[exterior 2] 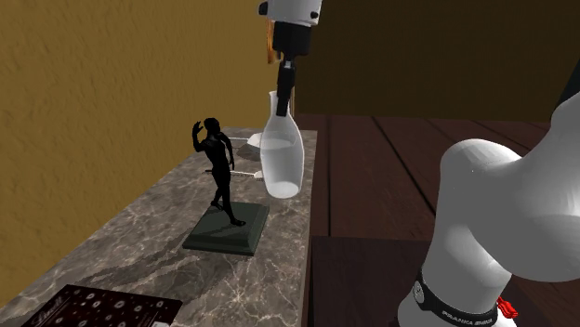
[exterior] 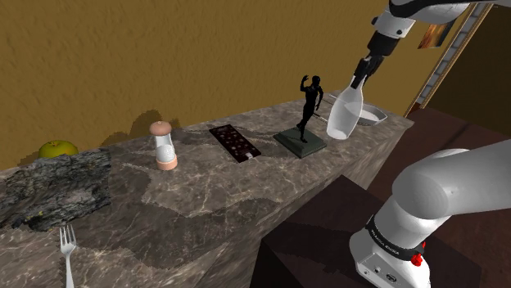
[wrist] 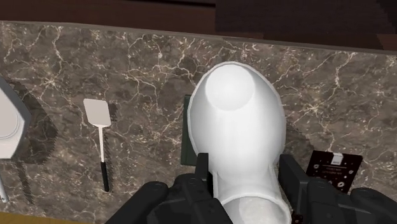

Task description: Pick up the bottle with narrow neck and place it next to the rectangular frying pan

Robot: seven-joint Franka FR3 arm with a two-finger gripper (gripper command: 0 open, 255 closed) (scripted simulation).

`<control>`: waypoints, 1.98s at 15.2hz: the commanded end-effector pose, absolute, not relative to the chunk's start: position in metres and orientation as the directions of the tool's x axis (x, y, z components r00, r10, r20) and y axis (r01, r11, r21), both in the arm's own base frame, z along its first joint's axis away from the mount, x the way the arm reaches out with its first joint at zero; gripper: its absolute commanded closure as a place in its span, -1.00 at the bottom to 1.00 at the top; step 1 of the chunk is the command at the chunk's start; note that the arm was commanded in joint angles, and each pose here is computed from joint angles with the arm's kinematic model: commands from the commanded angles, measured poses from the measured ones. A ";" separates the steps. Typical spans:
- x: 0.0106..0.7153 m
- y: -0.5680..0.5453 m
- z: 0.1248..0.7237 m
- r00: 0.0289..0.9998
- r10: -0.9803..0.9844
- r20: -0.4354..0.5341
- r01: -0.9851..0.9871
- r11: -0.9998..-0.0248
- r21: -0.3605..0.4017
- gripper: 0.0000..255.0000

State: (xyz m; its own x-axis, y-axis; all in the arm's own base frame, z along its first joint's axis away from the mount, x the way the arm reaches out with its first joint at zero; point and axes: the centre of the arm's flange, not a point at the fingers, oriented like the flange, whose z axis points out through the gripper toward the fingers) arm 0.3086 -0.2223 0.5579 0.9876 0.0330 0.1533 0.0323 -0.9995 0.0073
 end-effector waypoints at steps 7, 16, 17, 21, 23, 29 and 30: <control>0.307 -0.224 0.600 0.988 0.033 0.153 0.032 -0.999 0.007 1.00; 0.307 -0.224 0.648 0.988 0.033 0.153 0.032 -0.999 0.007 1.00; 0.307 -0.224 0.653 0.988 0.033 0.153 0.032 -0.999 0.007 1.00; 0.307 -0.224 0.674 0.988 0.033 0.153 0.032 -0.999 0.007 1.00; 0.307 -0.224 0.685 0.988 0.033 0.153 0.032 -0.999 0.007 1.00; 0.307 -0.224 0.716 0.988 0.033 0.153 0.032 -0.999 0.007 1.00; 0.307 -0.224 0.722 0.988 0.033 0.153 0.032 -0.999 0.007 1.00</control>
State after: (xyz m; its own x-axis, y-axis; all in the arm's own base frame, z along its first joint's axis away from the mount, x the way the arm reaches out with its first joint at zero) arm 0.3070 -0.2237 0.7169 0.9877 0.0329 0.1531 0.0321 -0.9995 0.0073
